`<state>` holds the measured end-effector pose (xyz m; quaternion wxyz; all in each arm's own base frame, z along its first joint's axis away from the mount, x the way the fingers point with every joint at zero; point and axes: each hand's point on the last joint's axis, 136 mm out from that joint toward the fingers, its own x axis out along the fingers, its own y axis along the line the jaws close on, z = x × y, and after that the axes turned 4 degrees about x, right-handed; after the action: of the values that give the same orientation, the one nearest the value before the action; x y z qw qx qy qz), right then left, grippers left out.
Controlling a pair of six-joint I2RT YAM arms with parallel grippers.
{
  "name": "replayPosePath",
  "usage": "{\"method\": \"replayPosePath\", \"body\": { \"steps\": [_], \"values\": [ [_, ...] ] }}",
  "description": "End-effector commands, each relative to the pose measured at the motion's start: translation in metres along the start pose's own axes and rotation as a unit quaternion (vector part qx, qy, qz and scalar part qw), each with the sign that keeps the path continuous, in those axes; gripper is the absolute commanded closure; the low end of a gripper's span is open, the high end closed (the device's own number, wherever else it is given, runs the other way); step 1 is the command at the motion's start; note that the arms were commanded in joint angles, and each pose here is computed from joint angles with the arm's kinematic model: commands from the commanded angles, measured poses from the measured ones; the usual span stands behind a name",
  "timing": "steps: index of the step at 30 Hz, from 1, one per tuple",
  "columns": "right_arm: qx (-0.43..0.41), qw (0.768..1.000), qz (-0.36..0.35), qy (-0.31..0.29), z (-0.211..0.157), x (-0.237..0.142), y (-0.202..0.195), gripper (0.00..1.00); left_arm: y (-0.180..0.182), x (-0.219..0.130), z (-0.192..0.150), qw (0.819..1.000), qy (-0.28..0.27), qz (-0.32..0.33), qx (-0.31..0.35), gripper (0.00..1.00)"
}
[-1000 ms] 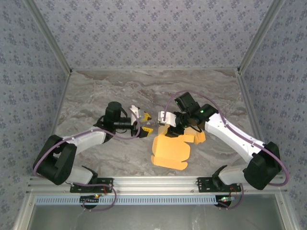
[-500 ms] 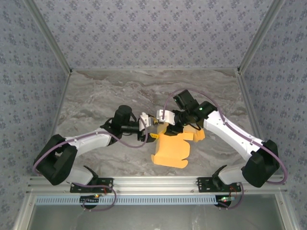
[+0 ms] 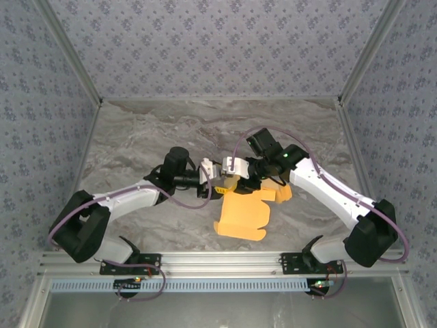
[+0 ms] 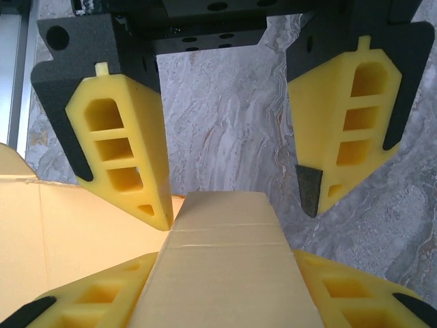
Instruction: Fold the paper box
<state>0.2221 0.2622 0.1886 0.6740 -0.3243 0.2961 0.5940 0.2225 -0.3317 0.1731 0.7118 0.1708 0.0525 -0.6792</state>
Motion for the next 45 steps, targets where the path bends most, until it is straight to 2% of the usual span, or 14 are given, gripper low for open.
{"method": "replayPosePath", "body": {
  "steps": [1, 11, 18, 22, 25, 29, 34, 38, 40, 43, 45],
  "values": [
    [-0.006, 1.000, 0.005, -0.004, 0.006, -0.003, 0.003, 0.64, 0.002, 0.002, 0.012, 1.000, -0.008, -0.008, 0.018, 0.37],
    [-0.009, 1.000, 0.001, -0.007, 0.009, 0.000, 0.002, 0.64, -0.005, 0.015, 0.011, 0.999, -0.013, -0.023, 0.028, 0.43],
    [-0.010, 1.000, 0.002, -0.001, 0.009, 0.004, 0.003, 0.63, -0.008, 0.016, 0.010, 0.999, -0.018, -0.024, 0.035, 0.62],
    [-0.009, 1.000, -0.005, 0.002, 0.009, 0.003, 0.002, 0.59, -0.004, 0.016, 0.009, 0.999, -0.020, -0.008, 0.042, 0.70],
    [-0.005, 1.000, -0.016, 0.002, 0.004, 0.005, 0.001, 0.51, 0.002, 0.017, 0.005, 0.999, -0.012, 0.009, 0.039, 0.75],
    [-0.007, 0.999, -0.042, -0.009, 0.004, -0.001, -0.003, 0.37, 0.011, 0.017, 0.002, 0.999, -0.023, 0.037, 0.033, 0.75],
    [0.035, 0.994, -0.091, -0.056, 0.006, -0.029, -0.019, 0.31, 0.027, 0.020, -0.011, 0.998, -0.025, 0.052, 0.004, 0.75],
    [0.113, 0.970, -0.171, -0.131, 0.001, -0.067, -0.050, 0.23, 0.048, 0.019, -0.023, 0.996, -0.038, 0.077, -0.033, 0.75],
    [0.182, 0.943, -0.231, -0.158, -0.017, -0.090, -0.077, 0.23, 0.058, 0.020, -0.033, 0.994, -0.037, 0.088, -0.055, 0.75],
    [0.289, 0.884, -0.327, -0.169, -0.062, -0.121, -0.115, 0.25, 0.064, 0.021, -0.047, 0.991, -0.039, 0.098, -0.084, 0.75],
    [0.371, 0.832, -0.383, -0.153, -0.100, -0.134, -0.135, 0.27, 0.068, 0.024, -0.057, 0.988, -0.038, 0.111, -0.103, 0.75]
  ]
}}
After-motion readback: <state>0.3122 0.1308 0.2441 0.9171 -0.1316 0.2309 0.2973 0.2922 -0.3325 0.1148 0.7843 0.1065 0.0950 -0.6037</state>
